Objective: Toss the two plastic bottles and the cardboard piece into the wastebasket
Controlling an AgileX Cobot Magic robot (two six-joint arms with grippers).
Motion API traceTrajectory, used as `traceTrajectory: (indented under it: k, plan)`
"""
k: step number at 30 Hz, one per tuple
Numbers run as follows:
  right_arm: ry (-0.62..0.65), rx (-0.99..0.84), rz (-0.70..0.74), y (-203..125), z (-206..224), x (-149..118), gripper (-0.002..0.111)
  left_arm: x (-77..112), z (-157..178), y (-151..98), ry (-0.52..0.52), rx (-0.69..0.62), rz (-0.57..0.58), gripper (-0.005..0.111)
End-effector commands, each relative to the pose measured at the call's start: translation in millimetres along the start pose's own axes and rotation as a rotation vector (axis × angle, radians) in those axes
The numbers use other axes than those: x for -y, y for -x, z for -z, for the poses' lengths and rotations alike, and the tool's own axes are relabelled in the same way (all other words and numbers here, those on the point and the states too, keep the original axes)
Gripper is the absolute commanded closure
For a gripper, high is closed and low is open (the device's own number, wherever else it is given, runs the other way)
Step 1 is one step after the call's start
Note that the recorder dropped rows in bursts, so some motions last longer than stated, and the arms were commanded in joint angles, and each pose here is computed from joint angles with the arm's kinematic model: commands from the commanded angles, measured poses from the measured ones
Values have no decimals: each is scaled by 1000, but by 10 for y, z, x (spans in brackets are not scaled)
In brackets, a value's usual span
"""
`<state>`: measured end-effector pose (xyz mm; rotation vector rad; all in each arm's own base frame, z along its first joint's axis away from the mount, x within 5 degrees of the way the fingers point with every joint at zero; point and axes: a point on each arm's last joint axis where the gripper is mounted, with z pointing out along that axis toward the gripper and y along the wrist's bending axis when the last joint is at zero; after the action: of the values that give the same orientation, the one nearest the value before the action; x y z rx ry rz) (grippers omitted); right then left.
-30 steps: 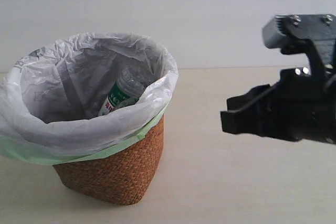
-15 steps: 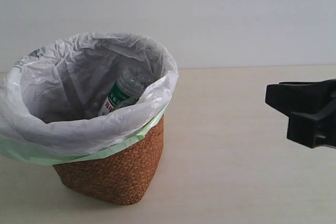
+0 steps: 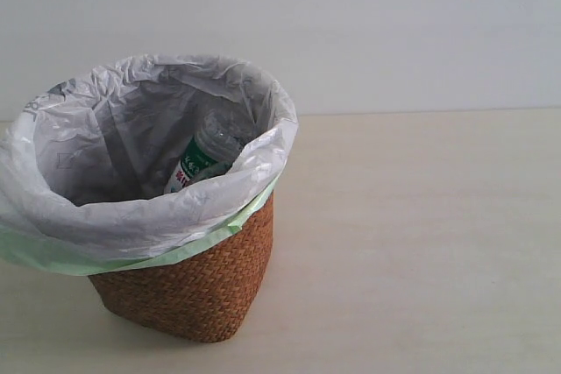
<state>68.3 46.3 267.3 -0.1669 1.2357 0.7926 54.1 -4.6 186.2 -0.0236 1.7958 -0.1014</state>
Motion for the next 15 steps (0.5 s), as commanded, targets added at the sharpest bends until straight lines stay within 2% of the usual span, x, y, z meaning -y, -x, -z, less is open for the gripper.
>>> traceTrajectory:
  k: [1,7,10,15]
  plan:
    - [-96,7,45,-117,177,85,95,-2,-2,-7,2,4,2,103]
    - [-222,40,129,-151,379,144,95,-2,-2,-7,2,4,2,103]
    - [-354,-49,146,-227,436,251,95,-2,-2,-7,2,4,2,103]
    - [-494,-209,199,-343,506,378,95,-2,-2,-7,2,4,2,103]
